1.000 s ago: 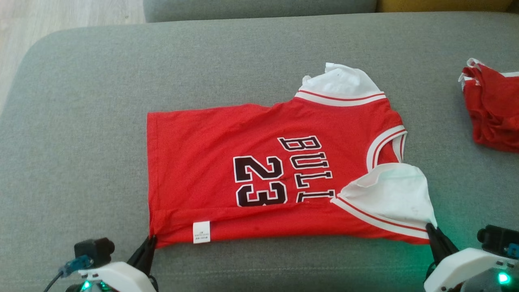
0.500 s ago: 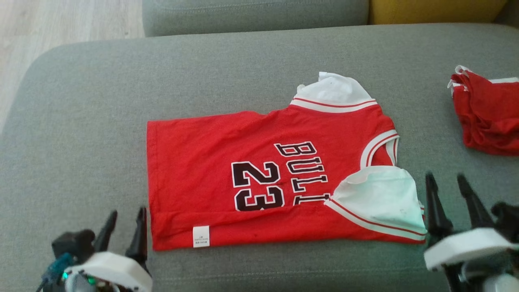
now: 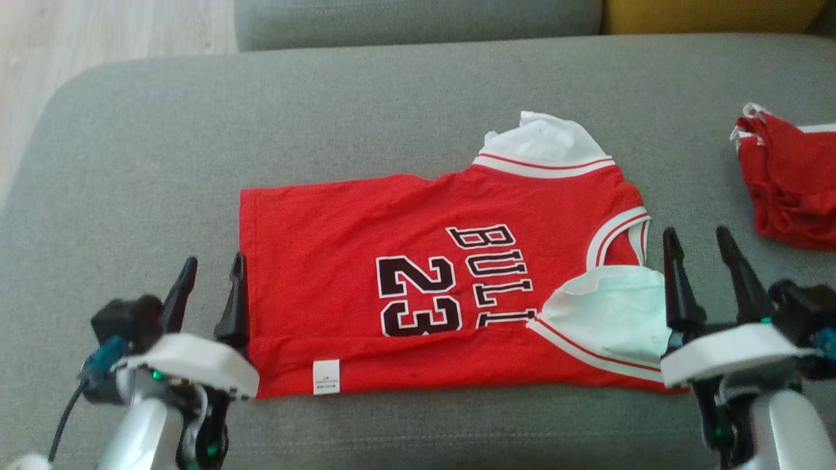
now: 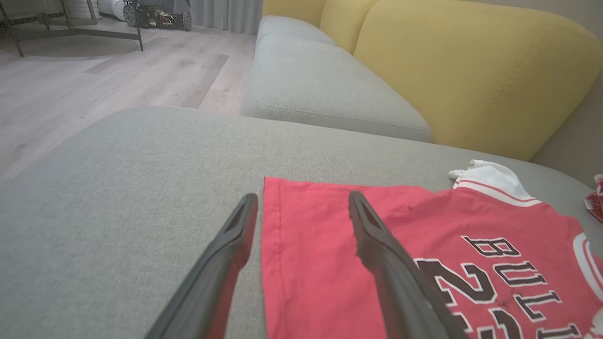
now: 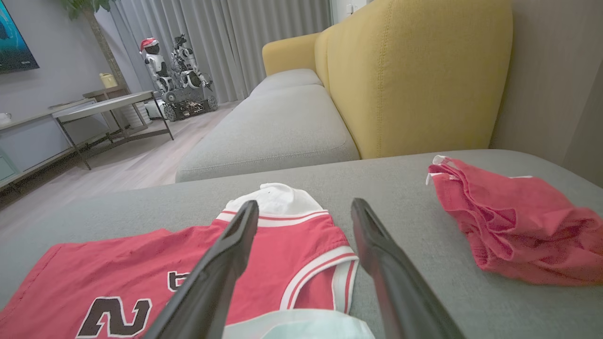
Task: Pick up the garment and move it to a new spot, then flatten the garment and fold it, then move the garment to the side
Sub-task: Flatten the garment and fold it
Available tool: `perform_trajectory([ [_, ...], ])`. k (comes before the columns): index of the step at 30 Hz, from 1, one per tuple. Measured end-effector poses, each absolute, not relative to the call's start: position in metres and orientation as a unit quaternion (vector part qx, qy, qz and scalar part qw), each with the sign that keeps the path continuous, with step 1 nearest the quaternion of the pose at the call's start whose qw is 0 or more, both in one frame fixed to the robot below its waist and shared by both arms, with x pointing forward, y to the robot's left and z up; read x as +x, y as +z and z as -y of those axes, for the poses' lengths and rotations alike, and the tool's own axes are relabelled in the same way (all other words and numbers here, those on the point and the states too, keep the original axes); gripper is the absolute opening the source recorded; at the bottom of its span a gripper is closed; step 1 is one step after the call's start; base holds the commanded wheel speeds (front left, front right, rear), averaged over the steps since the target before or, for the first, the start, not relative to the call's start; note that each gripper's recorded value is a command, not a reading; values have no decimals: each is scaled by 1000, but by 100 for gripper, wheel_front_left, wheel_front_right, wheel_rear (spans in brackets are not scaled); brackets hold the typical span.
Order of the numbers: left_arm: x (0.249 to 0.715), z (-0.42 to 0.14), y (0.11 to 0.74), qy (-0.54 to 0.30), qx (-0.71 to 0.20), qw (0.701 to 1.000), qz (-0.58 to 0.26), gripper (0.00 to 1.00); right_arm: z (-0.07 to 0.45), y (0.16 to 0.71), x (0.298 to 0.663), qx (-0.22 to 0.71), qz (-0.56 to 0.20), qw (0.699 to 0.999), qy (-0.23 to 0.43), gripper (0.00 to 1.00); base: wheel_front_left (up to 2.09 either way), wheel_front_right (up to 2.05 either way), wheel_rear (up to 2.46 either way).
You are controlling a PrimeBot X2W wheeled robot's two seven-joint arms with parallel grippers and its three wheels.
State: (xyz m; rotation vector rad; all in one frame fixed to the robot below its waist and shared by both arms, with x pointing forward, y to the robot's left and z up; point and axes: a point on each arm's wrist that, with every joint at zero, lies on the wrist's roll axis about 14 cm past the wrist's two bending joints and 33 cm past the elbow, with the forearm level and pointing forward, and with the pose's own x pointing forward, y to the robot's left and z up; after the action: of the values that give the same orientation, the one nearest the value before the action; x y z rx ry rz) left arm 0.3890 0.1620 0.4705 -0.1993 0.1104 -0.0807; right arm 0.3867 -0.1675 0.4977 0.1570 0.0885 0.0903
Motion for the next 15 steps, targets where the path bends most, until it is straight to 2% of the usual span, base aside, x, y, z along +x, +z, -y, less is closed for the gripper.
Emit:
perform_trajectory([
  [8, 449, -151, 464, -67, -95, 990, -79, 100, 168, 505, 439, 81, -22, 996, 44, 100, 0, 0, 0],
  [15, 491, -152, 419, -71, -98, 977, -176, 100, 157, 493, 482, 78, -33, 995, 60, 100, 0, 0, 0],
])
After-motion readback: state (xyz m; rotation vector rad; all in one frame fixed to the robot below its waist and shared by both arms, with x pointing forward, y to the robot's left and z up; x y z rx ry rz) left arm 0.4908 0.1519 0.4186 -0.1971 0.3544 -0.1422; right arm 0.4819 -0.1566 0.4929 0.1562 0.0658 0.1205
